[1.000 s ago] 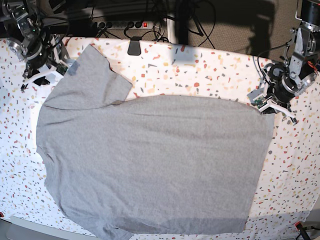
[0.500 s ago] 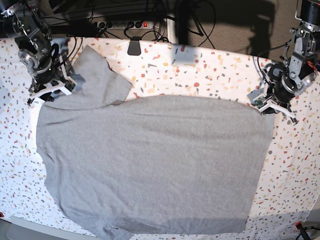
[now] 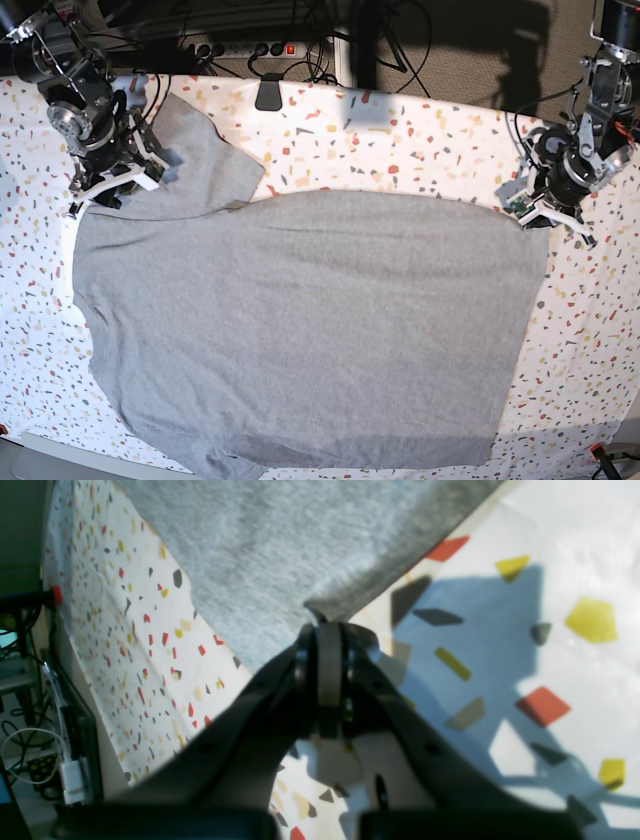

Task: Fold the T-shirt properly
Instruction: 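Grasp the grey shirt's edges with both grippers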

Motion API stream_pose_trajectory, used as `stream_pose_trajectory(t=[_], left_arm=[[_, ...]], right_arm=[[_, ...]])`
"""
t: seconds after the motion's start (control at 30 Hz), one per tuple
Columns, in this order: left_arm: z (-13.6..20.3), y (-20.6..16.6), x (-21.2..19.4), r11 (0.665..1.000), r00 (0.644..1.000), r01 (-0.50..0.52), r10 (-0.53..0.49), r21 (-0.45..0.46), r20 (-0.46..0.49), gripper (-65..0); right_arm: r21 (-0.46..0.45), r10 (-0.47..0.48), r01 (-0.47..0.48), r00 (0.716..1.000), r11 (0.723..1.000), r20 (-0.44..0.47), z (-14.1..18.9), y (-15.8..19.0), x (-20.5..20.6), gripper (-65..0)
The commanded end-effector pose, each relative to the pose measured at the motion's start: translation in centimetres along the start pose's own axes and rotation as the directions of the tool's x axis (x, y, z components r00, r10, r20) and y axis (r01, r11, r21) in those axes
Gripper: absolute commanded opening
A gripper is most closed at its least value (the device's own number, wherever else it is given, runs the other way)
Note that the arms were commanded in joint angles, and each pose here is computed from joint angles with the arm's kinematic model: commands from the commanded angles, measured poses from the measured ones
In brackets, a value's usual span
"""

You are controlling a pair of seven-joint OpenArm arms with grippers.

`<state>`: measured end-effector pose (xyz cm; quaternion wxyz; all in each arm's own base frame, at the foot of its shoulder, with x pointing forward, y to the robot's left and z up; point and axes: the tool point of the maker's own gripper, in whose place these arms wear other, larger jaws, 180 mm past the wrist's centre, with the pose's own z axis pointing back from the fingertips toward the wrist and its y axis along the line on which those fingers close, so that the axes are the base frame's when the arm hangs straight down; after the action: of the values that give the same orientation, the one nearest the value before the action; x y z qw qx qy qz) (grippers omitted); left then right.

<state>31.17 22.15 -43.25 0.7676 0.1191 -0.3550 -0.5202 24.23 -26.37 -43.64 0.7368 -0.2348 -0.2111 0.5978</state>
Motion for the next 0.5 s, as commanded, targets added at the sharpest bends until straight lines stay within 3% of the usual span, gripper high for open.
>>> stream_pose_trajectory(t=[0.0,0.1,0.37,0.47], left_arm=[[0.2,1.0,0.1,1.0,1.0,0.001,-0.001,0.019,0.009,-65.0],[0.3,1.0,0.2,1.0,1.0,-0.009,0.009,0.018,0.014,-65.0],[0.2,1.0,0.1,1.0,1.0,-0.009,0.009,0.018,0.013,-65.0],[0.3,1.0,0.1,1.0,1.0,-0.009,0.009,0.018,0.013,-65.0]], right_arm=[[0.09,-0.008,0.003,0.999,0.996,0.053,0.2,2.2,1.2,-36.4],[0.111,0.027,-0.031,0.999,0.993,0.033,0.4,3.1,0.9,-36.4],[0.1,0.145,-0.13,0.974,0.987,-0.171,2.9,1.7,-4.7,-36.4],[0.091,0.159,-0.146,0.975,0.985,-0.158,3.9,1.9,-4.8,-36.4]])
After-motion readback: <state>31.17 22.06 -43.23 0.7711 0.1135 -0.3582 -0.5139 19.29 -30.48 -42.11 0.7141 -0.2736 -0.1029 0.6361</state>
